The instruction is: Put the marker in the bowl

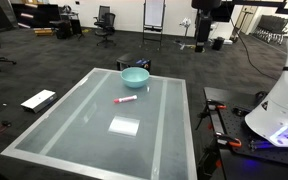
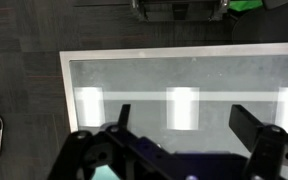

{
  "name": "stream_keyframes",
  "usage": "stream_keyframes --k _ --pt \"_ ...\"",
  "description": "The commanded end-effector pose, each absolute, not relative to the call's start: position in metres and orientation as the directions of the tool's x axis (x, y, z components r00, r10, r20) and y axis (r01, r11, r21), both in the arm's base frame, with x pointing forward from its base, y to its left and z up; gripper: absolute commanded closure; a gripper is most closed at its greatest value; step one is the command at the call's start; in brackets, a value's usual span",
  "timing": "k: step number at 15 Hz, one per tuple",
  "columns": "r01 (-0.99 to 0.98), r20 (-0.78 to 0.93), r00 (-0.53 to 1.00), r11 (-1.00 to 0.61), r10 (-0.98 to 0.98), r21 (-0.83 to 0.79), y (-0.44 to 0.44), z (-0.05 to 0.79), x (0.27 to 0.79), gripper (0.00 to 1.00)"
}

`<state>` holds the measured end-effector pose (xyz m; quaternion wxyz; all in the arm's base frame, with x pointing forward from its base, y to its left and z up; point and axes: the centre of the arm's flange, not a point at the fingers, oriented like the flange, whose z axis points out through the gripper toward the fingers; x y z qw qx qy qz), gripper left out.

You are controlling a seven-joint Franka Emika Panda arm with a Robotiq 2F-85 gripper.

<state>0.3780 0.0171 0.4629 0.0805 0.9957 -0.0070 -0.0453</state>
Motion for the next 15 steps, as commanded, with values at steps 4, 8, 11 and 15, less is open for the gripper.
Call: stream_keyframes --k 4,8,11,15 --pt "0.189 -0.146 0.975 -0.973 0.169 0.133 -0.030 0.467 0.411 0.00" --pt "0.295 -0.123 0.952 -0.948 0.280 0.121 -0.043 0.449 0.431 0.00" --pt "0.351 -0.072 0.936 -0.929 0.345 0.117 -0.045 0.431 0.446 0.00" --pt "0.395 0.017 0.916 -0.910 0.400 0.126 -0.042 0.405 0.464 0.00"
